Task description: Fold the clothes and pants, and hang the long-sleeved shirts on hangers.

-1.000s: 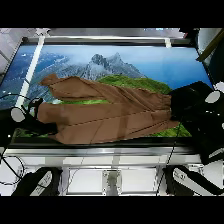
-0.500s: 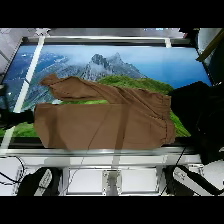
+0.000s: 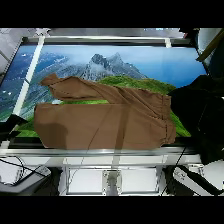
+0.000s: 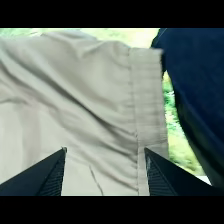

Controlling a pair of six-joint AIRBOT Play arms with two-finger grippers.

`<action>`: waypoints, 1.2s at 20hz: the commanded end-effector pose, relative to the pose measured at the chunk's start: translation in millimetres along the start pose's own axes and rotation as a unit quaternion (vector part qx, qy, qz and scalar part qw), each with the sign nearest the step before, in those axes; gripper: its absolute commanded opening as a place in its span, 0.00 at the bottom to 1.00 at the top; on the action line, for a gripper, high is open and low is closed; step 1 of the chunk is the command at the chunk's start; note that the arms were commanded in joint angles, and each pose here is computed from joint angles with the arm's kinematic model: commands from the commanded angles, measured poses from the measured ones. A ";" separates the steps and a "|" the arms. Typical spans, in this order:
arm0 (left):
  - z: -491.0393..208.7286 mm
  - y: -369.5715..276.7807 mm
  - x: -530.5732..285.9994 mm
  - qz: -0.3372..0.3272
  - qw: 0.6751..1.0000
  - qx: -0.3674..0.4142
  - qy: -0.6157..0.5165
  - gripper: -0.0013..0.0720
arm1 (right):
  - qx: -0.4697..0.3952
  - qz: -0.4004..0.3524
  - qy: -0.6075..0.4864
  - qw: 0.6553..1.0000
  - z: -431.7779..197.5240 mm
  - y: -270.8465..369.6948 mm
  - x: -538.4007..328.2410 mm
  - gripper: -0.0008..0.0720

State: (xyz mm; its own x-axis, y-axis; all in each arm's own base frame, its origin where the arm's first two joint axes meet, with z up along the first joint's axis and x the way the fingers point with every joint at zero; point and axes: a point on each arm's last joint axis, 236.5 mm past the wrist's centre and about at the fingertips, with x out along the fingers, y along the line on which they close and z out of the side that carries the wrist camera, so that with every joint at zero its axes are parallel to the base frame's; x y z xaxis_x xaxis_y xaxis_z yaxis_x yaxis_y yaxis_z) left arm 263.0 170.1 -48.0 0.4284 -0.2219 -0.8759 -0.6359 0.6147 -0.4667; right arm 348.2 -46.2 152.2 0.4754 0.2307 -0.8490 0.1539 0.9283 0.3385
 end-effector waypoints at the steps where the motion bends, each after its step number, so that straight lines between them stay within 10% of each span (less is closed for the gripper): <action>1: 21.6 -4.0 31.8 -0.109 0.993 -0.043 -0.009 0.98 | 0.003 0.011 0.027 1.000 -12.6 5.5 -1.5 0.74; 24: 46.3 -23.2 76.7 -0.097 0.995 0.026 -0.006 0.65 | 0.035 0.018 0.033 0.999 -15.3 9.2 -1.7 0.74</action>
State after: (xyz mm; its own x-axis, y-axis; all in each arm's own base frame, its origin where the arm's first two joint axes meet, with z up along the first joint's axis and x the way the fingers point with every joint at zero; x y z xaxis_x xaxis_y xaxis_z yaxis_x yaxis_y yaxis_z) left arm 338.7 167.3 -97.2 0.5422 -0.3527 -0.7626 -0.4999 0.5941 -0.6302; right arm 335.8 -33.4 150.4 0.4239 0.2839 -0.8601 0.1919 0.8999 0.3917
